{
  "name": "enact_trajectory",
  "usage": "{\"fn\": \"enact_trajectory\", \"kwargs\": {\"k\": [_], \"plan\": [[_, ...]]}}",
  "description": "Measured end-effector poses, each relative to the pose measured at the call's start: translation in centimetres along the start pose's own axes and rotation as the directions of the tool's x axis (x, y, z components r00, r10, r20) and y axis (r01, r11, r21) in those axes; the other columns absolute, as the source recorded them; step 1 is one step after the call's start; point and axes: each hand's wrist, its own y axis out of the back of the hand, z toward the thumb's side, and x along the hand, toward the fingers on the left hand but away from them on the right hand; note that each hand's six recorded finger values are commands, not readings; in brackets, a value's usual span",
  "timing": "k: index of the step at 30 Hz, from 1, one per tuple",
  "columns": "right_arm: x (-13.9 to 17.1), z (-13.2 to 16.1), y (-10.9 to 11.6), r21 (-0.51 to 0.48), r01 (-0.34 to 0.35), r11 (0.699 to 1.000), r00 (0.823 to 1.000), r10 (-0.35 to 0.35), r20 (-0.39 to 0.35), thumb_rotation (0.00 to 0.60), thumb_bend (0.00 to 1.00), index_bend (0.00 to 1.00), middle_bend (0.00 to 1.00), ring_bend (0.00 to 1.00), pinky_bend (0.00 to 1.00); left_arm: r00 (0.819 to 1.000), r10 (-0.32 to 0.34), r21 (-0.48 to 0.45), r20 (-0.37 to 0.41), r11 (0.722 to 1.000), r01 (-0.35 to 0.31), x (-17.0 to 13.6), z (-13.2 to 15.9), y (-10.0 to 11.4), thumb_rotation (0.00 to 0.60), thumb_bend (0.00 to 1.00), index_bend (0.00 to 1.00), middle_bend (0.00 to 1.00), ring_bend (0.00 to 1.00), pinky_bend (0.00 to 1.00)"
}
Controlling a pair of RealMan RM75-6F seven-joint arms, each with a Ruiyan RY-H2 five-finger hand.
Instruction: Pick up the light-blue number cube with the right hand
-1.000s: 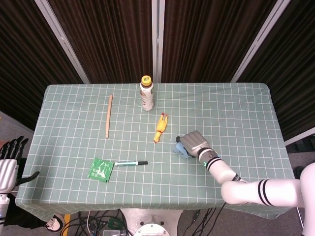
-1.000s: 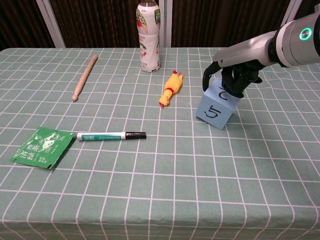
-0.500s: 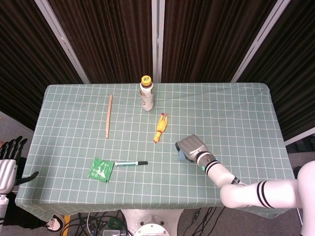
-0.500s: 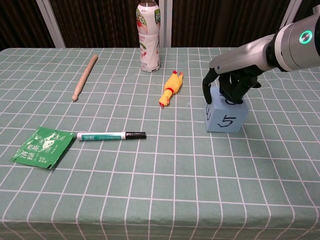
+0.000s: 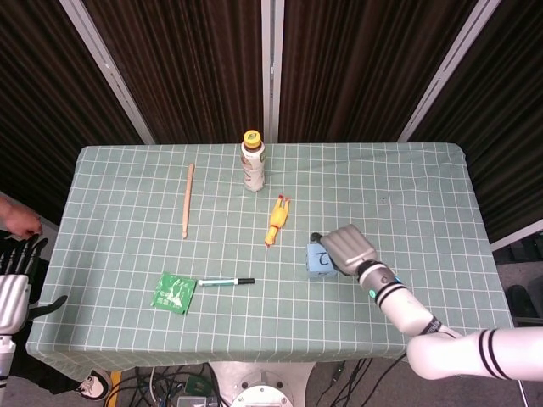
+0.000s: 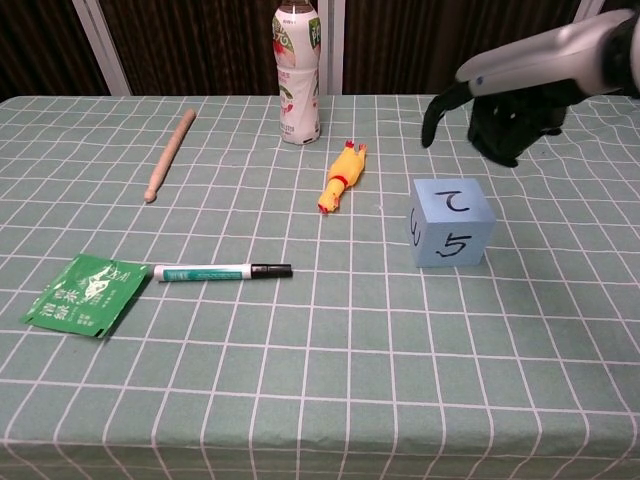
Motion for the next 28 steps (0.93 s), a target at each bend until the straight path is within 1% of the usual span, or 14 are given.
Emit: {"fn": "enact_trajectory", "kwargs": {"k": [2, 5, 7, 9, 10, 12, 13, 15, 16, 19, 21, 24, 27, 28], "plan": [[1.4, -1.7, 0.2, 0.004, 0.051, 0.999, 0.998, -0.051, 0.038, 0.6, 1.0, 0.21, 1.0, 0.85, 0.74, 1.0, -0.002, -0.002, 0.001, 1.0, 0.002, 0.0, 0.2, -0.1, 0.6, 0.06, 0.03, 0.0, 0.0, 0.0], [4.3, -5.2, -0.1, 0.007, 0.143, 0.99, 0.982, -0.142, 0.123, 0.6, 1.0, 0.24, 1.0, 0.85, 0.74, 1.0, -0.006, -0.007, 0.002, 1.0, 0.006, -0.1, 0.7, -0.3, 0.6, 0.06, 0.03, 0.0, 0.0, 0.0], [6.7, -7.9, -1.2, -0.005, 0.195, 0.981, 0.962, -0.19, 0.195, 0.6, 1.0, 0.24, 0.99, 0.84, 0.74, 1.0, -0.009, -0.005, 0.002, 1.0, 0.009, -0.2, 1.0, -0.5, 0.6, 0.06, 0.03, 0.0, 0.0, 0.0], [9.2, -10.7, -2.9, -0.032, 0.242, 0.97, 0.935, -0.224, 0.276, 0.6, 0.97, 0.23, 0.89, 0.76, 0.69, 1.0, -0.014, -0.002, 0.005, 1.0, 0.014, -0.2, 1.3, -0.7, 0.6, 0.06, 0.03, 0.0, 0.0, 0.0], [10.2, -11.9, -3.7, -0.047, 0.262, 0.964, 0.921, -0.235, 0.312, 0.6, 0.83, 0.19, 0.76, 0.63, 0.61, 1.0, -0.014, -0.001, 0.008, 1.0, 0.014, -0.2, 1.5, -0.7, 0.6, 0.06, 0.03, 0.0, 0.0, 0.0], [12.6, -14.6, -5.7, -0.075, 0.305, 0.949, 0.888, -0.255, 0.383, 0.6, 0.45, 0.07, 0.47, 0.35, 0.42, 1.0, -0.012, 0.0, 0.017, 1.0, 0.012, -0.2, 2.0, -0.7, 0.6, 0.06, 0.03, 0.0, 0.0, 0.0], [13.4, -15.6, -6.5, -0.08, 0.323, 0.943, 0.875, -0.265, 0.404, 0.6, 0.24, 0.02, 0.29, 0.18, 0.28, 1.0, -0.01, 0.001, 0.021, 1.0, 0.01, -0.2, 2.2, -0.7, 0.6, 0.06, 0.03, 0.0, 0.0, 0.0], [14.9, -17.7, -8.1, -0.088, 0.362, 0.928, 0.849, -0.289, 0.443, 0.6, 0.04, 0.0, 0.05, 0.02, 0.07, 1.0, -0.005, 0.006, 0.031, 1.0, 0.005, -0.2, 2.6, -0.6, 0.6, 0.06, 0.03, 0.0, 0.0, 0.0], [15.6, -18.6, -8.9, -0.089, 0.378, 0.921, 0.836, -0.299, 0.46, 0.6, 0.01, 0.0, 0.0, 0.0, 0.01, 0.999, -0.004, 0.009, 0.035, 1.0, 0.003, -0.2, 2.7, -0.6, 0.6, 0.06, 0.03, 0.0, 0.0, 0.0], [17.8, -20.7, -11.3, -0.077, 0.442, 0.894, 0.79, -0.347, 0.506, 0.6, 0.0, 0.0, 0.0, 0.0, 0.0, 0.999, -0.002, 0.005, 0.045, 1.0, 0.002, -0.5, 3.3, -0.8, 0.6, 0.06, 0.03, 0.0, 0.0, 0.0], [19.3, -21.5, -13.0, -0.071, 0.492, 0.867, 0.755, -0.385, 0.53, 0.6, 0.0, 0.0, 0.0, 0.0, 0.0, 0.999, 0.001, 0.004, 0.05, 1.0, -0.001, -0.6, 3.5, -0.8, 0.6, 0.06, 0.03, 0.0, 0.0, 0.0], [21.4, -21.9, -15.6, -0.079, 0.547, 0.834, 0.713, -0.414, 0.566, 0.6, 0.0, 0.0, 0.0, 0.0, 0.0, 0.999, 0.007, 0.003, 0.053, 1.0, -0.007, -0.8, 3.6, -0.9, 0.6, 0.06, 0.03, 0.0, 0.0, 0.0], [22.4, -21.6, -17.1, -0.104, 0.576, 0.811, 0.692, -0.416, 0.59, 0.6, 0.0, 0.0, 0.0, 0.0, 0.0, 0.999, 0.008, 0.005, 0.054, 1.0, -0.008, -0.8, 3.7, -0.9, 0.6, 0.06, 0.03, 0.0, 0.0, 0.0], [22.5, -21.6, -17.3, -0.109, 0.578, 0.809, 0.69, -0.413, 0.594, 0.6, 0.0, 0.0, 0.0, 0.0, 0.0, 0.998, 0.008, 0.006, 0.054, 1.0, -0.008, -0.8, 3.7, -0.9, 0.6, 0.06, 0.03, 0.0, 0.0, 0.0]]}}
